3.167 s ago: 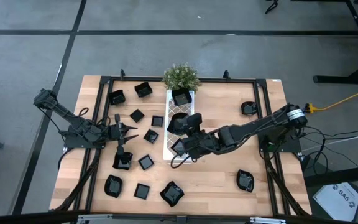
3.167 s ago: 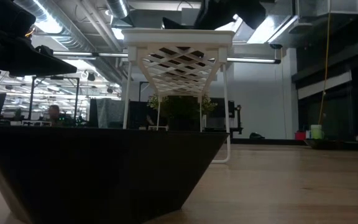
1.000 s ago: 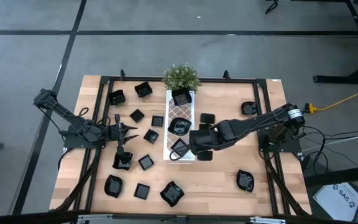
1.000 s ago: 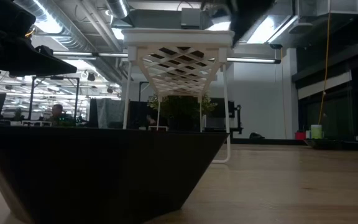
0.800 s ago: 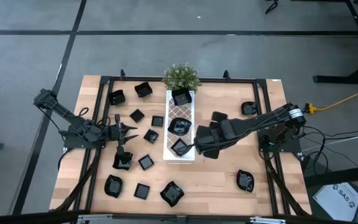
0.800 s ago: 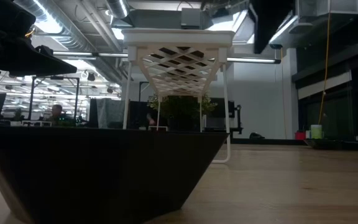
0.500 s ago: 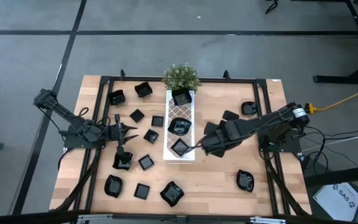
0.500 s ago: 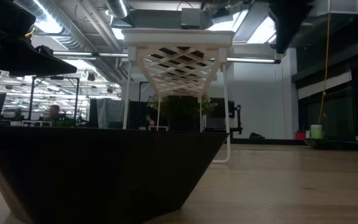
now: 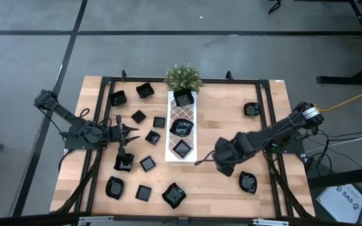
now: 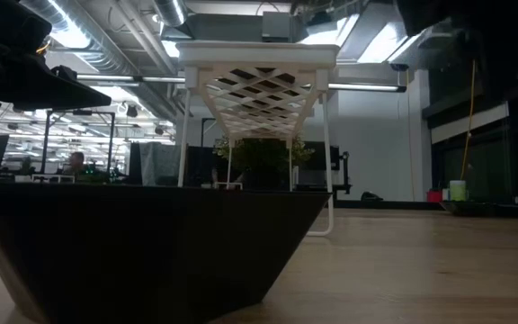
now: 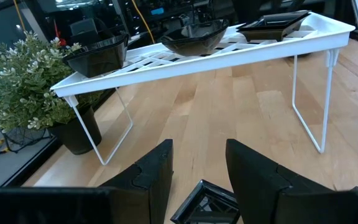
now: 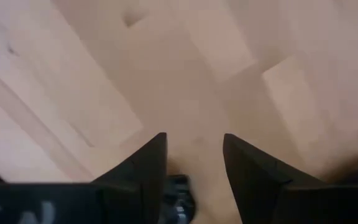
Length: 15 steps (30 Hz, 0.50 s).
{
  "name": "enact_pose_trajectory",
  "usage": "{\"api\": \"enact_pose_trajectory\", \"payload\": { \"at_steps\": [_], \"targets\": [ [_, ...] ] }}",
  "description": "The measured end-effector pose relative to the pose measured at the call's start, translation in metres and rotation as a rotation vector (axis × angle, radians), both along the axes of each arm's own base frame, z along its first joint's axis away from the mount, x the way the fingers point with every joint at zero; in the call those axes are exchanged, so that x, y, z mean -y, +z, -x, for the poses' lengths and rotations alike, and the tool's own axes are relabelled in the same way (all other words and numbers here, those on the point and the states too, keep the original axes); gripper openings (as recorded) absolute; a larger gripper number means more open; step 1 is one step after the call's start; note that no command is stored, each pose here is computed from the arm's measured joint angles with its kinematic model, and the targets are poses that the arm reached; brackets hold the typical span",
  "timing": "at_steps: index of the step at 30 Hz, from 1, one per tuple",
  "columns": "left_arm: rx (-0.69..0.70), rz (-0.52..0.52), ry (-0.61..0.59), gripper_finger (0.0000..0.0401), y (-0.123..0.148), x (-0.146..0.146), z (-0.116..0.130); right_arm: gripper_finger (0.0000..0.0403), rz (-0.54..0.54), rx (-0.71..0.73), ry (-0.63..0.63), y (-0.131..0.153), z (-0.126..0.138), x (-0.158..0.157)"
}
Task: Pick & Place Mini shaped plates
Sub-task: Stack the leaf shape plate on top of the leaf shape plate on the shelf
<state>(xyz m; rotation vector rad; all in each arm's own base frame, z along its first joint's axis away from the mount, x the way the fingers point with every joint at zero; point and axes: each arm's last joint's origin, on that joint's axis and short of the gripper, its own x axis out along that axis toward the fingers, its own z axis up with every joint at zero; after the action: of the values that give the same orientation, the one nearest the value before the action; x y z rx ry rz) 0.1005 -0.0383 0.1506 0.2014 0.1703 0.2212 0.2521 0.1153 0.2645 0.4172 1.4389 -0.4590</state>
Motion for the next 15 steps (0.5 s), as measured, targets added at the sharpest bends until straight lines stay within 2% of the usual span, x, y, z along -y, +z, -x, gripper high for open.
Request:
{"api": "enact_pose_trajectory", "payload": {
  "at_steps": [3,11,15],
  "targets": [
    [0.000,0.000,0.000,0.0143,0.000,0.000,0.000,0.0157,-0.042,0.000,-0.034,-0.008,0.005,-0.012],
    [0.000,0.000,0.001,0.0143,0.000,0.000,0.000,0.0157,-0.236,-0.040,-0.165,-0.024,0.013,-0.038],
    [0.000,0.000,0.000,0.0143,0.000,0.000,0.000,0.0157,-0.275,-0.097,-0.207,-0.031,0.017,-0.052]
  ]
}}
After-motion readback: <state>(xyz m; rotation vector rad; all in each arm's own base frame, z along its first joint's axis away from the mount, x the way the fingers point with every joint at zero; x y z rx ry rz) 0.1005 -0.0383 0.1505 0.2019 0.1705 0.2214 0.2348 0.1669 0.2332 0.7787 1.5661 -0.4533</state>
